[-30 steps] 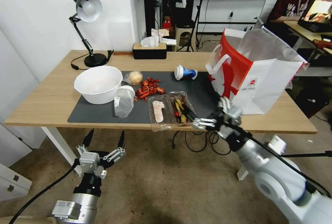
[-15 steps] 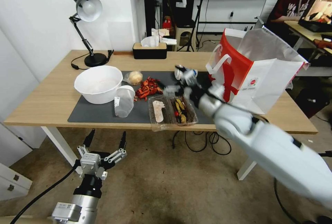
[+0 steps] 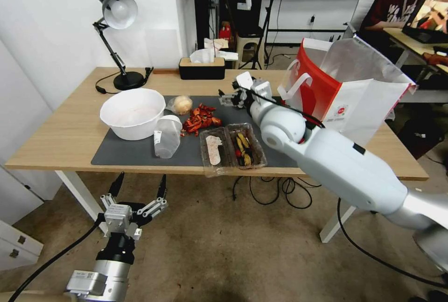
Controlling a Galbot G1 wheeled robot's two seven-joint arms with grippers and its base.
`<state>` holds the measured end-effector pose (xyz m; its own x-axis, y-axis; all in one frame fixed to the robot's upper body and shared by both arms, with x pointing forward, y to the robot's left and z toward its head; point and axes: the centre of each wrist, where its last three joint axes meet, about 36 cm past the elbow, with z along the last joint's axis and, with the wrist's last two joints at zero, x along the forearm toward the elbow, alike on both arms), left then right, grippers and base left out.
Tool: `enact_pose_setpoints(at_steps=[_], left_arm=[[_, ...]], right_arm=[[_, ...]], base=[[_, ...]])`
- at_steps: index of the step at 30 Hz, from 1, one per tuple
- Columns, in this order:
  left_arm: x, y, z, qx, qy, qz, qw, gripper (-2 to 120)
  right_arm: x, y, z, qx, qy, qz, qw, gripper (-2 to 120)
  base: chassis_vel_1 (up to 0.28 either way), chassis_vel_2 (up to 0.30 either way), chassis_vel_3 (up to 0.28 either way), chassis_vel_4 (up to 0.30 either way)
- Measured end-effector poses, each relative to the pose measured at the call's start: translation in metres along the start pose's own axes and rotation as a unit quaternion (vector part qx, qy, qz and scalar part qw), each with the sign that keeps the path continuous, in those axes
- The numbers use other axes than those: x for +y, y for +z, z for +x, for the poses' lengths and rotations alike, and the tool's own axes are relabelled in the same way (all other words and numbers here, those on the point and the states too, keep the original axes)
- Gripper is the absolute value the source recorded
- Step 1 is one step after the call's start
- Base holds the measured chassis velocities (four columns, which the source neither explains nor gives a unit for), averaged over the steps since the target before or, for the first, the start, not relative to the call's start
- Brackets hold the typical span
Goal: Pick up the trash from the table and place it into the takeout bag.
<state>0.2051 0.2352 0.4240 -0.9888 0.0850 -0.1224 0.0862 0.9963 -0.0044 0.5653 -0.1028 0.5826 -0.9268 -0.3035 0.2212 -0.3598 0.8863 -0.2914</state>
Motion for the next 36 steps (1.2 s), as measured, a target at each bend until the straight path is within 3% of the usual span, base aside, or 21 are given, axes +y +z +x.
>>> enact_pose_setpoints(at_steps=[6, 16, 36], left_arm=[[0.000, 0.000, 0.001, 0.002, -0.001, -0.001, 1.0000, 100], [0.000, -0.002, 0.002, 0.001, -0.002, -0.002, 1.0000, 100], [0.003, -0.006, 0.002, -0.003, -0.002, -0.002, 1.0000, 100]], right_arm=[[-0.002, -0.017, -0.027, 0.030, 0.013, 0.019, 0.999, 100], [-0.001, -0.017, -0.064, 0.070, 0.022, 0.051, 0.996, 100], [-0.022, -0.008, -0.095, 0.142, 0.013, 0.100, 0.985, 100]], base=[[0.000, 0.000, 0.000, 0.000], [0.000, 0.000, 0.000, 0.000], [0.000, 0.000, 0.000, 0.000]])
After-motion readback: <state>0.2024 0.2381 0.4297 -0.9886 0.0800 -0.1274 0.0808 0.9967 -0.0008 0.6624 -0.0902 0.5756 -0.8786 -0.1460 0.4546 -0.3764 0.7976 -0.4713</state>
